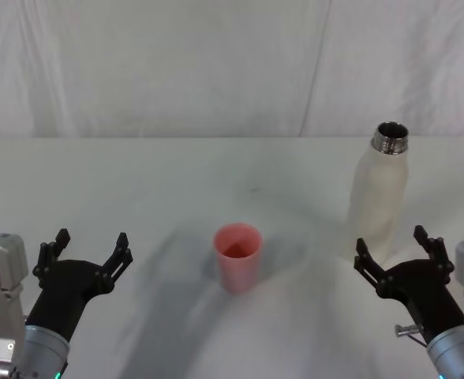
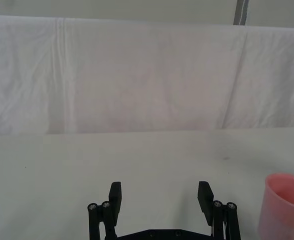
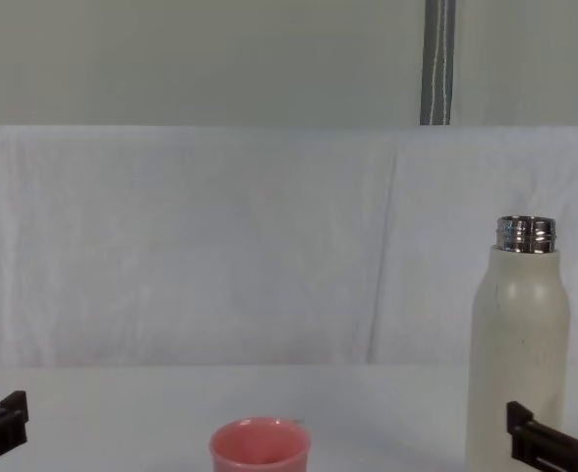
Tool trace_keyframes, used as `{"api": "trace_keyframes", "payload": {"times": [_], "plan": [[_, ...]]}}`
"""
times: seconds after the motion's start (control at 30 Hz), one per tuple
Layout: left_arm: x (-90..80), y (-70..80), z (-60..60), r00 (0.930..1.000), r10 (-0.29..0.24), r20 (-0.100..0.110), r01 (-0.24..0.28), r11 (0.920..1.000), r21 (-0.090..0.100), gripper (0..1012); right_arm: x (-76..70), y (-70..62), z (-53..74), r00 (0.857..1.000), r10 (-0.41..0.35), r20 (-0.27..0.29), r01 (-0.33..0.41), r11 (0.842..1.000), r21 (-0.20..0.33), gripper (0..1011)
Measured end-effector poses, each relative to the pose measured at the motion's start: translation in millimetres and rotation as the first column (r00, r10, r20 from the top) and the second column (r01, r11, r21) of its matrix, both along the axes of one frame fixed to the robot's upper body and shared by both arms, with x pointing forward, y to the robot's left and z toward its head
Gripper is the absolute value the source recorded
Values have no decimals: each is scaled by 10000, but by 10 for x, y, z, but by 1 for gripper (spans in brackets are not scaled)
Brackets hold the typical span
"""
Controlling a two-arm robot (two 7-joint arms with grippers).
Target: Grasp the thermos with one hand and pour water into the cup lid.
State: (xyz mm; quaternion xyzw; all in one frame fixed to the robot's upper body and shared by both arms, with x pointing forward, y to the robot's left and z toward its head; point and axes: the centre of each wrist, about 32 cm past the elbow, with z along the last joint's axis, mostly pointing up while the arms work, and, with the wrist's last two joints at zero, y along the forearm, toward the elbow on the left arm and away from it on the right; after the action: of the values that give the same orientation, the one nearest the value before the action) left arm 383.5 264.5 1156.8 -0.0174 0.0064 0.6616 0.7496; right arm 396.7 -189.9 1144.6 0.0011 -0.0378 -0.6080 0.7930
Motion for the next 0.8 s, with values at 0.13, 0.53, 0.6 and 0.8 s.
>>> {"api": "trace_keyframes", "payload": {"times": [0.13,0.53,0.6,0.8], "plan": [[0,0,0,10000,0,-1,0,10000,1,1001,19,-48,1,9998,-96,-189,102,9995,314,1001],[0,0,0,10000,0,-1,0,10000,0,1001,176,-112,0,9991,-182,-372,215,9958,895,1001],[0,0,0,10000,-1,0,1,10000,0,1001,198,-115,-4,9992,-173,-374,208,9953,950,1001],[0,0,0,10000,0,0,0,10000,0,1001,289,-128,-6,9995,-121,-289,151,9945,1036,1001]]}}
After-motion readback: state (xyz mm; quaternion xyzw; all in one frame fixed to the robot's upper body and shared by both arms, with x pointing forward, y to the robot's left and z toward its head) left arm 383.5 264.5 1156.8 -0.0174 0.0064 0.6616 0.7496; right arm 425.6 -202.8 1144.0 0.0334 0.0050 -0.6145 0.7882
